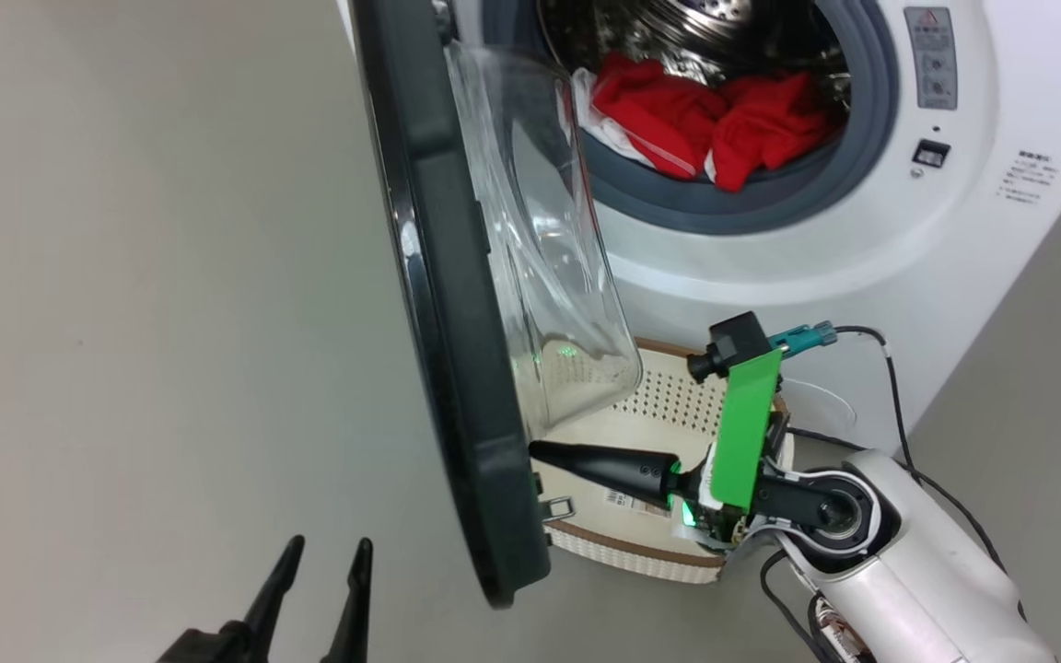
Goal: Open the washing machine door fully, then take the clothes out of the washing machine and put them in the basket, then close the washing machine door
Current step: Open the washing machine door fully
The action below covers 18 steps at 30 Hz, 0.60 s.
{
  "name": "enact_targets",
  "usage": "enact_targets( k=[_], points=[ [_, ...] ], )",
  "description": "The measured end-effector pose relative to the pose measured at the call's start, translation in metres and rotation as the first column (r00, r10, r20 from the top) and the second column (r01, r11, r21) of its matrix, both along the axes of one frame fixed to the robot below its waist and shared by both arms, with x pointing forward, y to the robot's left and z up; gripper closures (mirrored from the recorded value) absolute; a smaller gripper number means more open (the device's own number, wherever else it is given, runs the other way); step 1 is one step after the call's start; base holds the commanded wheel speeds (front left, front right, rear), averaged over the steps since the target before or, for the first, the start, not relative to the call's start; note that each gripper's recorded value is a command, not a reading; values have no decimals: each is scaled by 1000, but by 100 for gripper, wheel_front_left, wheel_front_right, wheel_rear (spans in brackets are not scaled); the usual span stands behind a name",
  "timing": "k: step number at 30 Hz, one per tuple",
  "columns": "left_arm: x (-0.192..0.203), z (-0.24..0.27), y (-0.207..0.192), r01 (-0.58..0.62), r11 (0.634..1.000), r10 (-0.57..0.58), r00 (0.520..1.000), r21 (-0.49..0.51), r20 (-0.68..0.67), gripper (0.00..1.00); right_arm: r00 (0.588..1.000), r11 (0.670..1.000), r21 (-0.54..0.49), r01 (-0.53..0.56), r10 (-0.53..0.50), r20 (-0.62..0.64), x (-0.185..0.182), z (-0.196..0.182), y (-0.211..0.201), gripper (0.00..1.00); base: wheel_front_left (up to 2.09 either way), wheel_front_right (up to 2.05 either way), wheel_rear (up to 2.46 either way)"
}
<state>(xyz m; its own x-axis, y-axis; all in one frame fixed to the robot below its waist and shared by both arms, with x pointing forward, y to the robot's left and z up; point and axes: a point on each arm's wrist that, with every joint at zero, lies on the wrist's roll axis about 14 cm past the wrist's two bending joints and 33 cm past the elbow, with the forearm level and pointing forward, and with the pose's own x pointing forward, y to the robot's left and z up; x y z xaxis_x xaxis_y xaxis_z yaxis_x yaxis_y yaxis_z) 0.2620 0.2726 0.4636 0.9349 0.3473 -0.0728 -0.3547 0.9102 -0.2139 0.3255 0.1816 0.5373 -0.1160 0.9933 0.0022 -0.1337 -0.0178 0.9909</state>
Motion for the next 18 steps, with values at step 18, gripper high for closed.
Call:
enact_targets(
  k=[18],
  points=[
    [-13,6,17,-74,997,74,997,12,13,0,998,998,18,-57,57,-11,-26,5,23,100,0,0,0]
  ],
)
